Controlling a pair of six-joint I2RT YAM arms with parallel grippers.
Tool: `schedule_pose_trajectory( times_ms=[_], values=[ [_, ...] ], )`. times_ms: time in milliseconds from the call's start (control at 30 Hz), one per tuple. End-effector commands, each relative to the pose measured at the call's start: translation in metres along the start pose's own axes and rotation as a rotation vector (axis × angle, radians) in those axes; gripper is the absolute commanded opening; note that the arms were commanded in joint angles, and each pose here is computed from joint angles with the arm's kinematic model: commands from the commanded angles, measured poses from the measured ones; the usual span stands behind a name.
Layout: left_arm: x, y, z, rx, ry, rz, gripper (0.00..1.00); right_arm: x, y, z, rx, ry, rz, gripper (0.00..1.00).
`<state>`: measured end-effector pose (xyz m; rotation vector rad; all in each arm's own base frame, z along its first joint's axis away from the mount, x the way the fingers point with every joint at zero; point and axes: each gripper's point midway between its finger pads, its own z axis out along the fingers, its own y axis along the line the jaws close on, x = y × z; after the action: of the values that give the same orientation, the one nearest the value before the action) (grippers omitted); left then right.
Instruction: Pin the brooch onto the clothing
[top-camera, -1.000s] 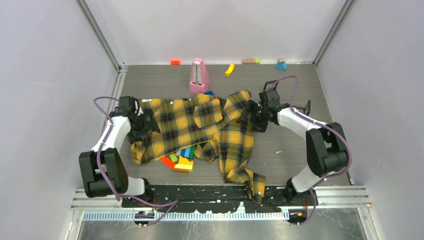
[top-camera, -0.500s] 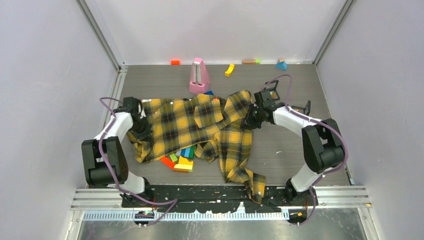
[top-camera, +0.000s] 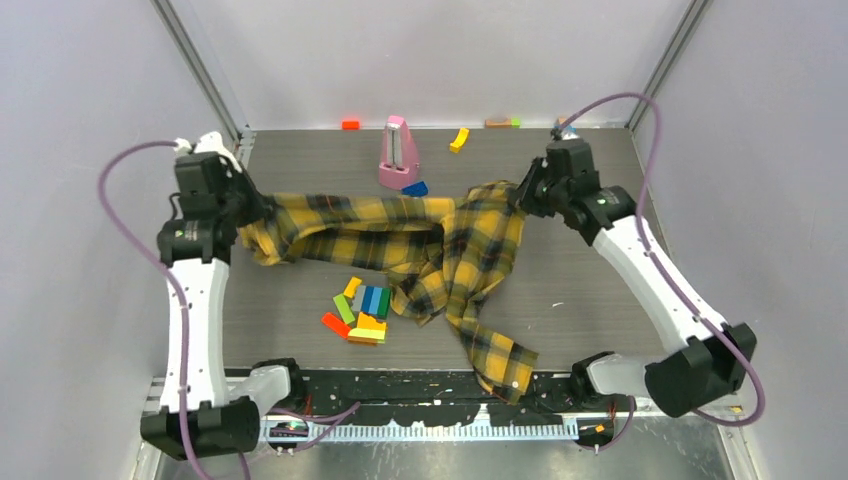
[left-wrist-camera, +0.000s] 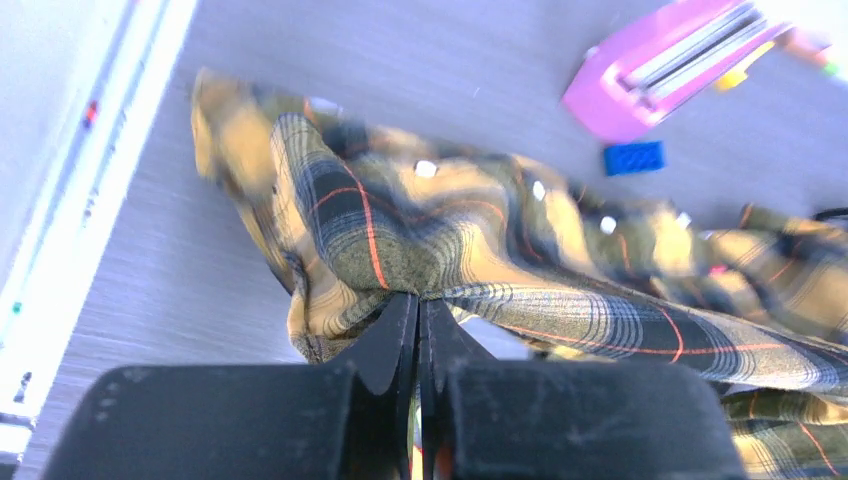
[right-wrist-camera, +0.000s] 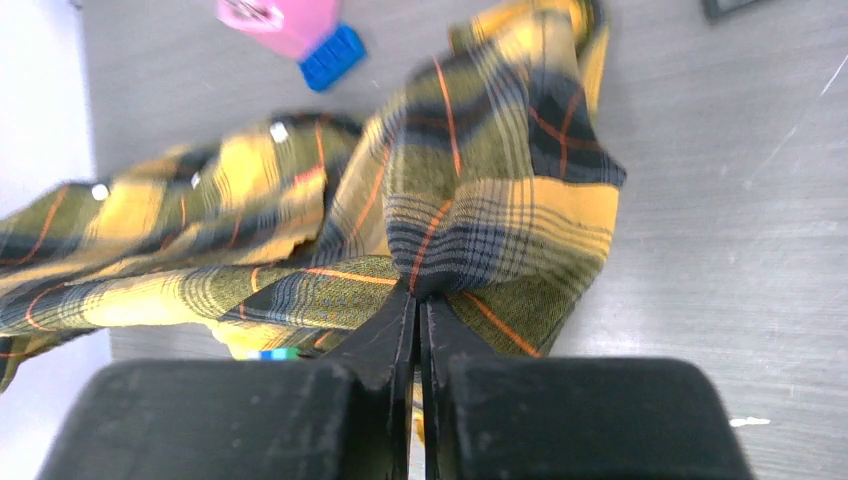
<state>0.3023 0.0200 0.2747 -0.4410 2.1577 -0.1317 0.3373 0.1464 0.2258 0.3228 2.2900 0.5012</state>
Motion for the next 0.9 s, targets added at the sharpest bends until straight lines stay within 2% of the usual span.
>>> schedule_pose_trajectory(
  times_ms=[0, 100, 233, 467, 567, 700, 800, 867],
  values=[
    [-0.068, -0.011, -0.069, -0.001, -0.223, 0.001, 0.00, -0.067, 0.021, -0.076, -0.021, -0.222, -0.053, 0.06],
    [-0.107, -0.030, -0.115, 0.063, -0.337, 0.002, 0.00, -0.095, 0.041, -0.126, -0.095, -0.330, -0.068, 0.02],
    [-0.152, -0.058, -0.187, 0.185, -0.510, 0.019, 0.00, -0.128, 0.065, -0.223, -0.236, -0.543, -0.076, 0.01],
    [-0.191, -0.090, -0.302, 0.356, -0.772, 0.038, 0.00, -0.149, 0.088, -0.376, -0.465, -0.835, -0.102, 0.01],
    [-0.194, -0.096, -0.322, 0.406, -0.825, 0.033, 0.00, -0.147, 0.093, -0.432, -0.563, -0.934, -0.110, 0.01],
    [-0.194, -0.105, -0.328, 0.462, -0.826, 0.032, 0.00, -0.137, 0.102, -0.476, -0.680, -0.988, -0.137, 0.01],
    [-0.194, -0.111, -0.318, 0.490, -0.793, 0.033, 0.00, -0.134, 0.103, -0.484, -0.707, -1.000, -0.135, 0.01],
    [-0.194, -0.114, -0.302, 0.495, -0.754, 0.034, 0.00, -0.138, 0.100, -0.474, -0.679, -1.000, -0.117, 0.01]
  ],
)
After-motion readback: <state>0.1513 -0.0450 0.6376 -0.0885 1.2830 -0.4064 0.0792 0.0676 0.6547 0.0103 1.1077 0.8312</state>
